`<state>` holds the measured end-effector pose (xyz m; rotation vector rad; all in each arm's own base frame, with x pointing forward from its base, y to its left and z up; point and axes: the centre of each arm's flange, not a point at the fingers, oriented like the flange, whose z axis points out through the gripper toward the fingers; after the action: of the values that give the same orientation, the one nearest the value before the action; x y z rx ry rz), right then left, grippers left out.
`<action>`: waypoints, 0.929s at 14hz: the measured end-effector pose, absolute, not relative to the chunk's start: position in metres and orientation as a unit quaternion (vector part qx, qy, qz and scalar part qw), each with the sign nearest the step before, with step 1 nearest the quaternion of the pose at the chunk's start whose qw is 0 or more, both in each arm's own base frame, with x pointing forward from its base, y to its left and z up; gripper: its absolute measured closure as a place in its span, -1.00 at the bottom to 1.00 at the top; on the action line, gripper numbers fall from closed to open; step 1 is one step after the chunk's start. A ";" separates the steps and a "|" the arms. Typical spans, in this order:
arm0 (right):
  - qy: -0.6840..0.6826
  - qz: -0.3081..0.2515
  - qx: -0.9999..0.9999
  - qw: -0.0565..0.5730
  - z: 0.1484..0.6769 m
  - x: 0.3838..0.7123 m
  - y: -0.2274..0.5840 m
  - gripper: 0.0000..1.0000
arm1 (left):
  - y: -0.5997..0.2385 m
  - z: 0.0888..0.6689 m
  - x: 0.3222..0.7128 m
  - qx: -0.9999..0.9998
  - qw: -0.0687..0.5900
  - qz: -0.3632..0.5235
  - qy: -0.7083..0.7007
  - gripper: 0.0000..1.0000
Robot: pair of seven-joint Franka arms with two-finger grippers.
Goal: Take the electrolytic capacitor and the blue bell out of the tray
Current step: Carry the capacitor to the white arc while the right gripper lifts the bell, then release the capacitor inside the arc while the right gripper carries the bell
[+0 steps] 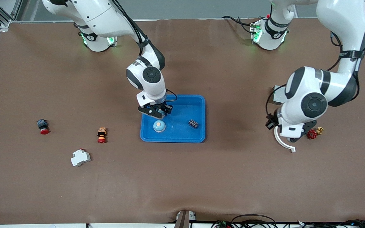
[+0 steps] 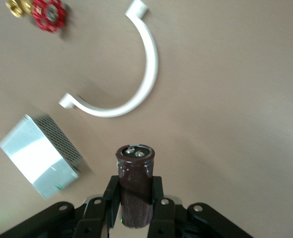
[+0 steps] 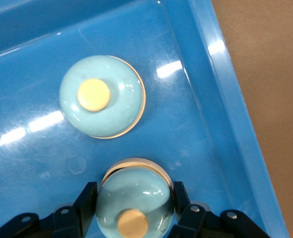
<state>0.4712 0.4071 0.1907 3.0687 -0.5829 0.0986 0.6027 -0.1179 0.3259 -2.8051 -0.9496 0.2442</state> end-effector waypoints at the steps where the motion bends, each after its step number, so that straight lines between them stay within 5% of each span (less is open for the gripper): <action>1: -0.188 0.027 0.982 0.018 0.196 0.474 0.408 -0.33 | -0.105 0.321 0.602 -0.942 0.090 0.086 -0.312 0.41; 7: -0.156 0.035 0.986 0.043 0.328 0.519 0.400 -0.33 | -0.049 0.300 0.613 -0.951 0.105 0.055 -0.284 0.41; 13: -0.053 0.033 0.997 0.051 0.385 0.549 0.218 -0.33 | 0.001 0.228 0.624 -0.951 0.093 0.045 -0.293 0.41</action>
<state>0.5489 0.2183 0.3854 3.0328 -0.1623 0.1015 0.6241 0.0007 0.2276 -2.8217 -0.8702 0.1338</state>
